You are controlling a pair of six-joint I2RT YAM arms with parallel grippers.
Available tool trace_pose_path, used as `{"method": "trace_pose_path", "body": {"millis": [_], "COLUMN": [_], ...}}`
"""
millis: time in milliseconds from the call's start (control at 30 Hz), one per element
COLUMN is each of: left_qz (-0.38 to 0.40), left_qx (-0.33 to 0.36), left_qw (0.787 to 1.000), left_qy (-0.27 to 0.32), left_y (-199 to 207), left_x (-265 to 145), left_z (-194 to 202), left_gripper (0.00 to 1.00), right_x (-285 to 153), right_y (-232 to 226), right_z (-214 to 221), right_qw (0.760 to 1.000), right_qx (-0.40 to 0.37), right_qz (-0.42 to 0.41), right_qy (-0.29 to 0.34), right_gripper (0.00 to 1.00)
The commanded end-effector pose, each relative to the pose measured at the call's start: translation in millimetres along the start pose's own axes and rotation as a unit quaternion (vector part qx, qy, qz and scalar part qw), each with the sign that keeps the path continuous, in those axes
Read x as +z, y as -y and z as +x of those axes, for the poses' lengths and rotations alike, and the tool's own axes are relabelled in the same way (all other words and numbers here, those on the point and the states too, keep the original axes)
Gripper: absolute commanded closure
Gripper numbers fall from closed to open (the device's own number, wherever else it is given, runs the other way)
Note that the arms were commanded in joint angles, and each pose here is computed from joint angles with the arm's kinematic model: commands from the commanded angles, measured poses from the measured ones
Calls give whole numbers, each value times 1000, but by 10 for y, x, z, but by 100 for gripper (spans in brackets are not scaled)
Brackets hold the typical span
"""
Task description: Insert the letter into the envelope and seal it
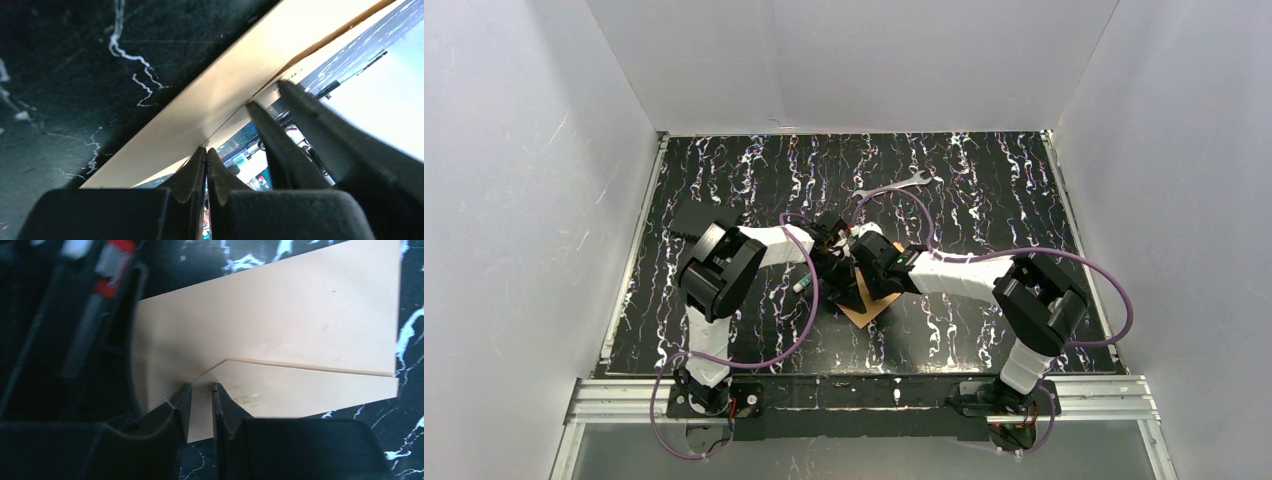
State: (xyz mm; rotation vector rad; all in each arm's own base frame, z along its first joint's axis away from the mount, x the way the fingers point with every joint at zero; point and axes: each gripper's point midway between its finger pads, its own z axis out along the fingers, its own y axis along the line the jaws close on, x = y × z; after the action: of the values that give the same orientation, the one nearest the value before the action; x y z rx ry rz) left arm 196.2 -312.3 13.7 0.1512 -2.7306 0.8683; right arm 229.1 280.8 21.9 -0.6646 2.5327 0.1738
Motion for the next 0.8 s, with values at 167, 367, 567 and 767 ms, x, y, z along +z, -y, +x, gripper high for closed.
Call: {"method": "trace_pose_path", "body": {"millis": [167, 367, 567, 767], "left_qz": [-142, -136, -126, -122], "left_qx": [-31, -23, -21, -21], "left_qw": [989, 990, 992, 992], "left_qy": [24, 21, 20, 19], "left_y": [-877, -827, -761, -755], "left_x": [239, 236, 247, 261], "left_z": [-7, -35, -63, -67], "left_gripper": [100, 100, 100, 100], "right_x": [111, 134, 20, -57], "right_y": [850, 868, 536, 233], "right_z": [292, 214, 160, 188], "right_qw": [992, 992, 997, 998], "right_qx": [23, 31, 5, -12], "right_qz": [107, 103, 49, -3], "right_qy": [-64, -64, -55, -56], "right_gripper": [71, 71, 72, 72]}}
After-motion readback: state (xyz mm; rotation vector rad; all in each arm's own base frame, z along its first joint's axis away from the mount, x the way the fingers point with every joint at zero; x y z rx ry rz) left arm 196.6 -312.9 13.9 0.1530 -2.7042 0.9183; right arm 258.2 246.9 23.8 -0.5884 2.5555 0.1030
